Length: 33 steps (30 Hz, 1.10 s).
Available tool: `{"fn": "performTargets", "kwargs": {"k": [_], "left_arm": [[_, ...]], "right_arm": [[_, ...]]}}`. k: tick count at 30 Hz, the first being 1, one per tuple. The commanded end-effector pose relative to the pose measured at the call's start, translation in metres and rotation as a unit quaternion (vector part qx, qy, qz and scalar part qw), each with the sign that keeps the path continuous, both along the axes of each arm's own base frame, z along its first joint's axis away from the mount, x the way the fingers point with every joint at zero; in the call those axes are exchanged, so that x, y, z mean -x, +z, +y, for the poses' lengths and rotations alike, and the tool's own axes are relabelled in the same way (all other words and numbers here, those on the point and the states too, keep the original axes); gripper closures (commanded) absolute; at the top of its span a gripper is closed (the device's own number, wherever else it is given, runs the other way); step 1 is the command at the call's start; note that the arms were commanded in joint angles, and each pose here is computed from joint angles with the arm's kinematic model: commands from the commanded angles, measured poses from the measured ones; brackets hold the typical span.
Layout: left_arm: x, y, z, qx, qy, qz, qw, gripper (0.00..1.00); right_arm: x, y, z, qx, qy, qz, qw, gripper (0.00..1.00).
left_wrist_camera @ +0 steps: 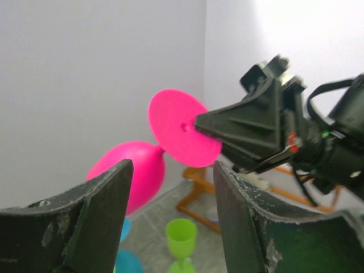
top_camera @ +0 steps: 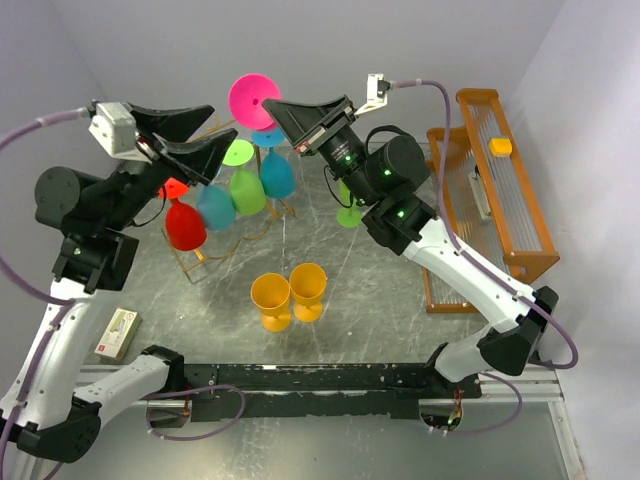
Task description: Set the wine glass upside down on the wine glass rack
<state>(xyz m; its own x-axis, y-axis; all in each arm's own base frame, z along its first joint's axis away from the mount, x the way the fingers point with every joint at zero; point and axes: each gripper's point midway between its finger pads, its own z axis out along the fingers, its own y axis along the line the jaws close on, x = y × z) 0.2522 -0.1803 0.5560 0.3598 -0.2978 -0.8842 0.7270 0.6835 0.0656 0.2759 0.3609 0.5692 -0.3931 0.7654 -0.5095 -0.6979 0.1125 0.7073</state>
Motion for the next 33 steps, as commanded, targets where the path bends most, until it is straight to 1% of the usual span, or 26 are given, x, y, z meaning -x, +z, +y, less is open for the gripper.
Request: {"fn": "performTargets", "kwargs": {"k": [1, 4, 7, 9, 11, 13, 15, 17, 21, 23, 26, 28, 31, 33], "left_arm": [[0.025, -0.004, -0.015, 0.073, -0.103, 0.151, 0.980, 0.31], [0.028, -0.003, -0.019, 0.134, -0.142, 0.230, 0.954, 0.31], [0.020, -0.010, -0.023, 0.158, -0.149, 0.282, 0.935, 0.30], [0.012, -0.016, -0.024, 0.158, -0.138, 0.297, 0.931, 0.30], [0.003, -0.021, -0.023, 0.161, -0.124, 0.307, 0.930, 0.33], [-0.003, -0.025, -0.023, 0.160, -0.117, 0.312, 0.929, 0.39], [-0.007, -0.028, -0.023, 0.161, -0.112, 0.315, 0.929, 0.47], [-0.010, -0.030, -0.020, 0.165, -0.097, 0.316, 0.929, 0.49], [-0.008, -0.028, -0.009, 0.172, -0.070, 0.302, 0.935, 0.42], [-0.005, -0.026, -0.002, 0.176, -0.053, 0.295, 0.938, 0.40], [-0.005, -0.026, 0.011, 0.185, -0.016, 0.290, 0.939, 0.36], [-0.005, -0.027, 0.016, 0.189, -0.003, 0.288, 0.939, 0.33], [-0.006, -0.031, 0.011, 0.178, -0.010, 0.298, 0.938, 0.29], [-0.006, -0.033, 0.003, 0.166, -0.032, 0.305, 0.937, 0.29]], "right_arm": [[0.003, 0.007, -0.013, 0.017, -0.031, -0.046, 0.998, 1.00], [0.008, -0.006, -0.010, 0.042, -0.021, -0.056, 0.997, 1.00], [0.016, -0.013, -0.010, 0.054, -0.010, -0.069, 0.996, 1.00], [0.021, -0.013, -0.009, 0.058, 0.000, -0.077, 0.995, 1.00], [0.026, -0.014, -0.007, 0.062, 0.010, -0.083, 0.995, 1.00], [0.028, -0.015, -0.005, 0.067, 0.019, -0.085, 0.994, 1.00], [0.030, -0.017, -0.004, 0.071, 0.025, -0.087, 0.993, 1.00], [0.032, -0.018, -0.004, 0.072, 0.027, -0.089, 0.993, 1.00], [0.032, -0.018, -0.008, 0.070, 0.020, -0.089, 0.993, 1.00], [0.029, -0.018, -0.012, 0.069, 0.008, -0.086, 0.994, 1.00], [0.025, -0.019, -0.017, 0.065, -0.008, -0.080, 0.995, 1.00], [0.027, -0.019, -0.016, 0.065, -0.004, -0.083, 0.994, 1.00], [0.031, -0.017, -0.012, 0.065, 0.012, -0.090, 0.994, 1.00], [0.033, -0.018, -0.008, 0.067, 0.022, -0.093, 0.993, 1.00]]}}
